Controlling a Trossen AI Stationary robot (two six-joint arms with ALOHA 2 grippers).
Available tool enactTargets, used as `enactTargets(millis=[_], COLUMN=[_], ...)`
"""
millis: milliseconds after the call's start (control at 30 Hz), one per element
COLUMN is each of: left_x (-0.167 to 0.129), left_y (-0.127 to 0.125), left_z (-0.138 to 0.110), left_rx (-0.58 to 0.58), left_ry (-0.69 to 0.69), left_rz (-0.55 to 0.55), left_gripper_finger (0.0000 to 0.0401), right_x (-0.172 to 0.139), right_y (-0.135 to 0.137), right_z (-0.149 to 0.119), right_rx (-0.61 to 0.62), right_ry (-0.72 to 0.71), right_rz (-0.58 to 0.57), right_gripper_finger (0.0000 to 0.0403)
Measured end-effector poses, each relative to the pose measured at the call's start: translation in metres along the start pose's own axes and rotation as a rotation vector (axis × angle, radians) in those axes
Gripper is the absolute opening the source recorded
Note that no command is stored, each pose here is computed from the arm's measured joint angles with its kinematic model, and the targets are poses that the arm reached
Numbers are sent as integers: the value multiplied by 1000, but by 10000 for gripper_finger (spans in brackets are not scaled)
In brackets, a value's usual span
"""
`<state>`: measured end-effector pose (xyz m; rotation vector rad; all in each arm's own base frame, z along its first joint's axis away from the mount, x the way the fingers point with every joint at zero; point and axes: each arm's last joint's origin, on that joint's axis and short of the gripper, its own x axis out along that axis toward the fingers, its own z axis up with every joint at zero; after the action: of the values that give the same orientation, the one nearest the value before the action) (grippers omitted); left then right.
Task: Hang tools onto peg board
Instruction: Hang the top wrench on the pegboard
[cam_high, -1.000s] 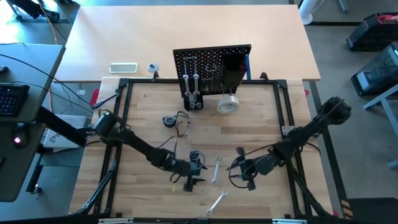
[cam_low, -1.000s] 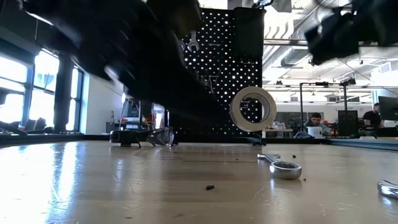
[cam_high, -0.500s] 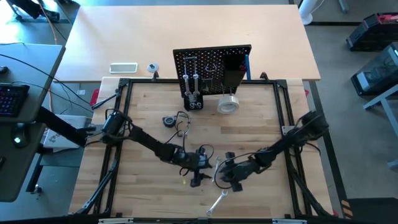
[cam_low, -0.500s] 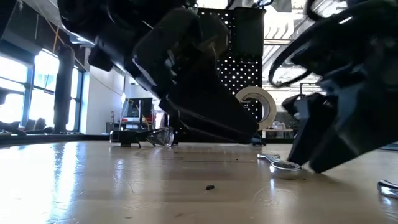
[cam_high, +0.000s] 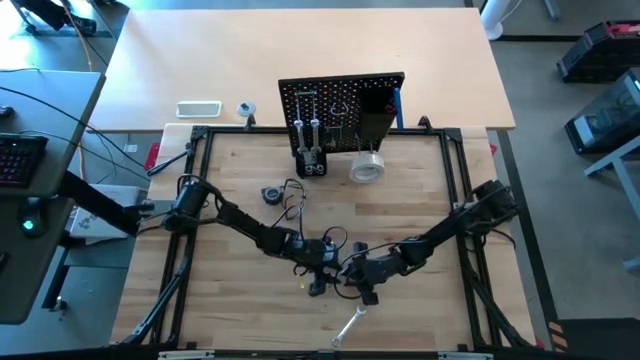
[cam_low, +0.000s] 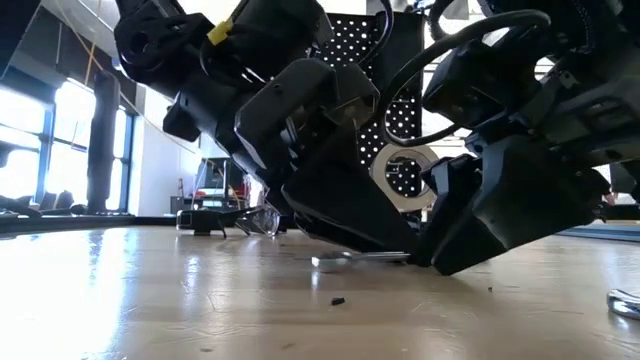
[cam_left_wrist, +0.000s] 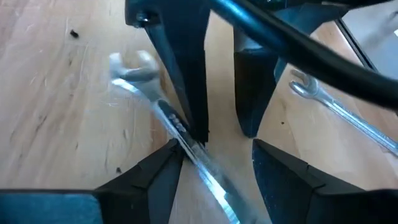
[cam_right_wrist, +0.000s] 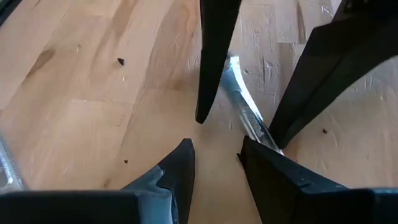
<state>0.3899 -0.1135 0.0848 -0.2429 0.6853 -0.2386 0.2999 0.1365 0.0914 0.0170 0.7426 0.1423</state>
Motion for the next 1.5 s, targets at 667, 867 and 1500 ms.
enactTargets(millis=[667,867,1500], left_x=[-38,-47,-43], left_y=[-10,-10,-45], left_z=[20,23,8], left_rx=[183,196,208], left_ry=[86,115,127], left_rz=[106,159,101], left_gripper_finger=[186,186,186], right_x=[-32,-36,-16], right_y=[6,-5,-26], right_z=[33,24,18], right_rx=[-70,-128,-314], right_ry=[-182,-55,5], right_rz=[7,-134,48], right_gripper_finger=[135,135,135])
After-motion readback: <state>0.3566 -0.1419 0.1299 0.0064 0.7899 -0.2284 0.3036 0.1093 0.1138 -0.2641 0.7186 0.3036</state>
